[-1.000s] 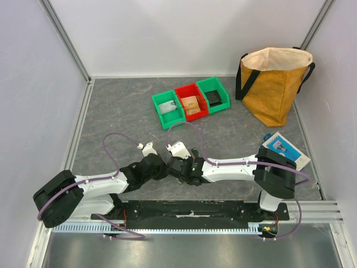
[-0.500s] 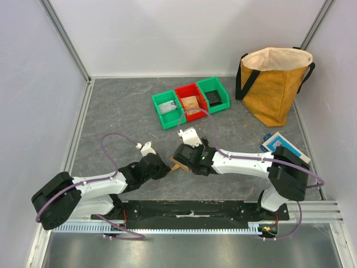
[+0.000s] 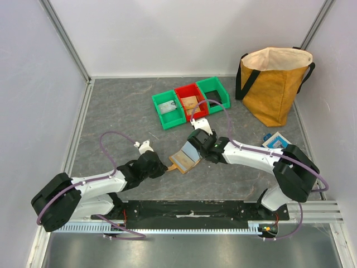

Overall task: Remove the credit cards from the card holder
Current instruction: Open the card holder at the center of the board.

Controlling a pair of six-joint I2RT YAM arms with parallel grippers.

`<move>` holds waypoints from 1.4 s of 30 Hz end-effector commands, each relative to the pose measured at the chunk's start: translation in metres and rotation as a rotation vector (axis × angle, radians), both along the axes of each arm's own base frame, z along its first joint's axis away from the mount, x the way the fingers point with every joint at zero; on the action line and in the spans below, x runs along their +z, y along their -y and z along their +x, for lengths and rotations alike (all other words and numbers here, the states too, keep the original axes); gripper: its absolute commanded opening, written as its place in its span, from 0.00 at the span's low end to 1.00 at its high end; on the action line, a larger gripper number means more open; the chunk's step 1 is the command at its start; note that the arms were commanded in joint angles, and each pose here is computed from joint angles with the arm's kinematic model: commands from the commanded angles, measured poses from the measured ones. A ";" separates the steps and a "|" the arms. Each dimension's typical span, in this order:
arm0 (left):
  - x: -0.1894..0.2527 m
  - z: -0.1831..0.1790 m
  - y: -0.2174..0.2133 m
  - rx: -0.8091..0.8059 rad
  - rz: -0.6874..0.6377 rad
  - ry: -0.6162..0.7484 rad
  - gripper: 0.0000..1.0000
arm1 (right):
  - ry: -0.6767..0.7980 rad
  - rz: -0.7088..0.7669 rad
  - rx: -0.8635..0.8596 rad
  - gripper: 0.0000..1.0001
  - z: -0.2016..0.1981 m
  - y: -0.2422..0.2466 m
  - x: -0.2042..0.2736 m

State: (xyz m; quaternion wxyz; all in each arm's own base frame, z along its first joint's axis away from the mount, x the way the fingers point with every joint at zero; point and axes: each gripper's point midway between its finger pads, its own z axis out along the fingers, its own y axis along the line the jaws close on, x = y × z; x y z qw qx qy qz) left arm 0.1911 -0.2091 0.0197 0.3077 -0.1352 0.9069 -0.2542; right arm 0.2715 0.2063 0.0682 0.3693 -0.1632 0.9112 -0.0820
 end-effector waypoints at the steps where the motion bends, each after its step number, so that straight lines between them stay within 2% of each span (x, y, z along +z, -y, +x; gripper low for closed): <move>1: -0.001 0.003 -0.014 -0.033 0.094 0.006 0.02 | 0.009 0.126 0.105 0.62 -0.001 -0.027 0.025; 4: 0.000 0.005 -0.018 -0.042 0.117 0.002 0.02 | 0.000 0.236 0.175 0.66 -0.009 -0.044 0.046; 9: 0.004 0.010 -0.022 -0.054 0.142 0.013 0.02 | 0.035 0.375 0.239 0.66 -0.013 -0.062 0.084; 12: 0.008 0.011 -0.021 -0.065 0.147 0.021 0.02 | 0.022 0.474 0.318 0.63 -0.022 -0.081 0.099; 15: 0.009 0.010 -0.020 -0.070 0.145 0.021 0.02 | -0.009 0.573 0.426 0.55 -0.034 -0.104 0.107; 19: 0.012 0.010 -0.018 -0.080 0.132 0.026 0.02 | -0.096 0.670 0.537 0.49 -0.050 -0.133 0.101; 21: 0.014 0.010 -0.017 -0.082 0.126 0.029 0.02 | -0.107 0.653 0.528 0.50 -0.049 -0.136 0.091; 24: 0.016 0.009 -0.016 -0.087 0.121 0.030 0.02 | -0.099 0.577 0.488 0.64 -0.045 -0.134 0.073; 28: 0.018 0.009 -0.015 -0.089 0.106 0.034 0.02 | -0.065 0.392 0.437 0.82 -0.047 -0.133 0.047; 31: 0.020 0.008 -0.015 -0.088 0.098 0.040 0.02 | -0.034 0.270 0.390 0.90 -0.048 -0.130 0.032; 37: 0.023 0.008 -0.015 -0.088 0.094 0.045 0.02 | -0.013 0.184 0.376 0.94 -0.051 -0.139 0.019; 39: 0.024 0.008 -0.015 -0.088 0.092 0.047 0.02 | -0.004 0.129 0.339 0.92 -0.046 -0.131 0.013; 42: 0.030 0.008 -0.016 -0.087 0.090 0.055 0.02 | 0.046 0.064 0.267 0.83 -0.036 -0.114 0.014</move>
